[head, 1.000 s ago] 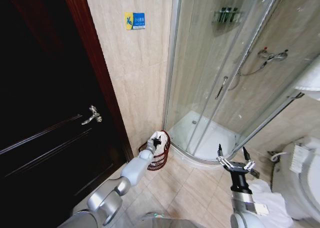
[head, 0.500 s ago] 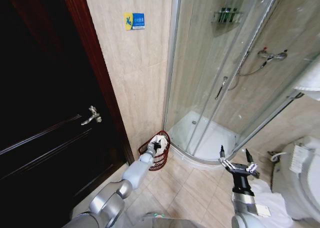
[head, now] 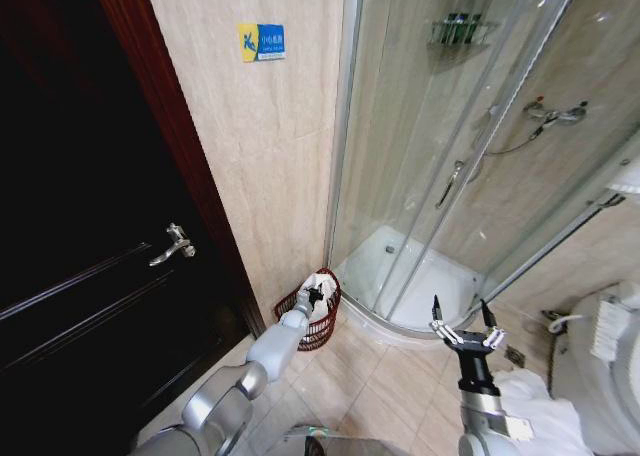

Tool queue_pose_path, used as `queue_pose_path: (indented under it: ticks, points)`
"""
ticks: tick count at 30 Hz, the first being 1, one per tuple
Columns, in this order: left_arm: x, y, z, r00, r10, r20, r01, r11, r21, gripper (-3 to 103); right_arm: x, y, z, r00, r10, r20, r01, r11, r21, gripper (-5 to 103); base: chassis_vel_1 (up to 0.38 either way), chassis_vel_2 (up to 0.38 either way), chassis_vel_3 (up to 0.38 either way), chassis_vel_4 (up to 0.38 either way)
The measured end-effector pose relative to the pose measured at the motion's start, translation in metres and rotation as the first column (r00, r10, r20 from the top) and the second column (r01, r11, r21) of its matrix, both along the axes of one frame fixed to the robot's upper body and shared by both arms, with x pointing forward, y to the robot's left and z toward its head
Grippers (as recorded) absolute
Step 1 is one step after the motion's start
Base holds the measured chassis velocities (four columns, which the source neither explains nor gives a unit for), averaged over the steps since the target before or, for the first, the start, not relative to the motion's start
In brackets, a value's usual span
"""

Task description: Discard the used towel into the hamper.

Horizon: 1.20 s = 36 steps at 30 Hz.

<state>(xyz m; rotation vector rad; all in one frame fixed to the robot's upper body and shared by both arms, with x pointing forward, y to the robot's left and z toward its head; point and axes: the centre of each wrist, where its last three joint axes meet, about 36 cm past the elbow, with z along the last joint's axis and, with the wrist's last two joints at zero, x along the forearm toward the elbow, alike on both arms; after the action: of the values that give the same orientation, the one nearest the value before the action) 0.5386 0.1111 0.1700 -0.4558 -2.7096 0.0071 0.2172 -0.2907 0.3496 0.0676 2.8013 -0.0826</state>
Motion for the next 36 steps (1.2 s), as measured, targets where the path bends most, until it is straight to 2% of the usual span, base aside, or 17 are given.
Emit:
queue_pose_path:
  ticks: [6,11,16,36]
  points:
    - [-0.007,-0.001,-0.006,1.000,0.003,-0.026,-0.002,0.999,0.039,2,-0.003,0.000,0.004,1.000,0.008,0.008,-0.007,1.000,-0.003,100,0.000,0.000,0.000,0.000]
    - [-0.016,0.004,-0.014,0.997,0.008,-0.081,0.001,0.993,0.115,2,-0.001,-0.002,0.006,1.000,-0.001,0.022,0.001,1.000,-0.004,100,0.000,0.000,0.000,0.000]
    - [-0.022,0.003,-0.017,0.993,0.004,-0.121,0.014,0.989,0.148,2,-0.005,-0.003,0.005,1.000,0.011,0.014,-0.011,1.000,0.002,100,0.000,0.000,0.000,0.000]
    - [-0.020,-0.006,-0.018,0.991,-0.018,-0.133,0.041,0.984,0.172,2,-0.005,-0.009,-0.003,0.997,0.069,0.020,-0.070,0.997,0.025,100,-0.007,0.009,0.008,-0.007]
